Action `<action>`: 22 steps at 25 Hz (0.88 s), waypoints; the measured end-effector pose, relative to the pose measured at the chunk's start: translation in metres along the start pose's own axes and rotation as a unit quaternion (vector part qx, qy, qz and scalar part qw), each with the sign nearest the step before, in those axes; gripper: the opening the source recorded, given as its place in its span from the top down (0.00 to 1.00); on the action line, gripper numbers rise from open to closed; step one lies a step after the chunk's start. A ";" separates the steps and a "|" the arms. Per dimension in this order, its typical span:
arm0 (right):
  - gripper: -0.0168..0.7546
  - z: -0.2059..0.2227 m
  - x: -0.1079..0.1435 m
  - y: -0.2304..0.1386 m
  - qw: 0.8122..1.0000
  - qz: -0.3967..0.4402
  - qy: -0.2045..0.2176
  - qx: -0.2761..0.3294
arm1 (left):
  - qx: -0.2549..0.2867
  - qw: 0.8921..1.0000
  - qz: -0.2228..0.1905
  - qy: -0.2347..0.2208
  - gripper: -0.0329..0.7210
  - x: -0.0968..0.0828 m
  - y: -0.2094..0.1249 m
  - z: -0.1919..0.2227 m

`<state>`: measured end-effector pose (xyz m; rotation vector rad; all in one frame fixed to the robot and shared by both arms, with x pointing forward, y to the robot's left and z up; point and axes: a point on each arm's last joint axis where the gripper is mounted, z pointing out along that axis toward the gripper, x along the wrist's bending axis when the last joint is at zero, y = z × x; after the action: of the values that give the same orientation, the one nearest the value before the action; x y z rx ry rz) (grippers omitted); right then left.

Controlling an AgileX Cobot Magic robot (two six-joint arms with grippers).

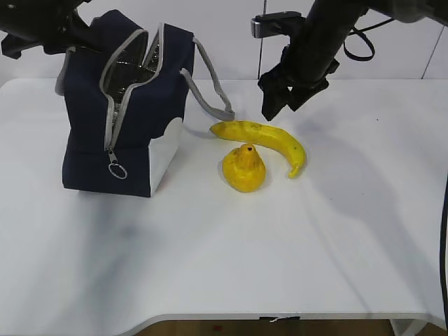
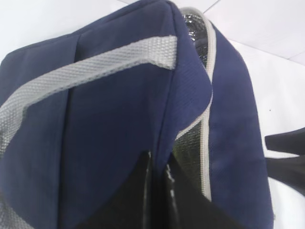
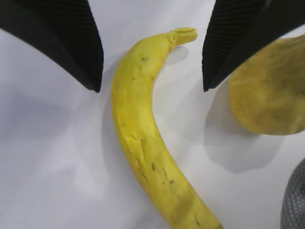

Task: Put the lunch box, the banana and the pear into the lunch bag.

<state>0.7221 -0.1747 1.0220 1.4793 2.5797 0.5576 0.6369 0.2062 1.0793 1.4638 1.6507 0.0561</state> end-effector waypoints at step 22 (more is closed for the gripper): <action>0.31 0.034 -0.012 -0.020 0.994 -0.075 -0.029 0.069 | -0.011 1.000 -0.025 -0.016 0.96 -0.003 0.002 0.000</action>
<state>0.7217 -0.1847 0.9821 1.3017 2.7033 0.3185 0.6381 0.2044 1.0821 1.3998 1.6545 0.0228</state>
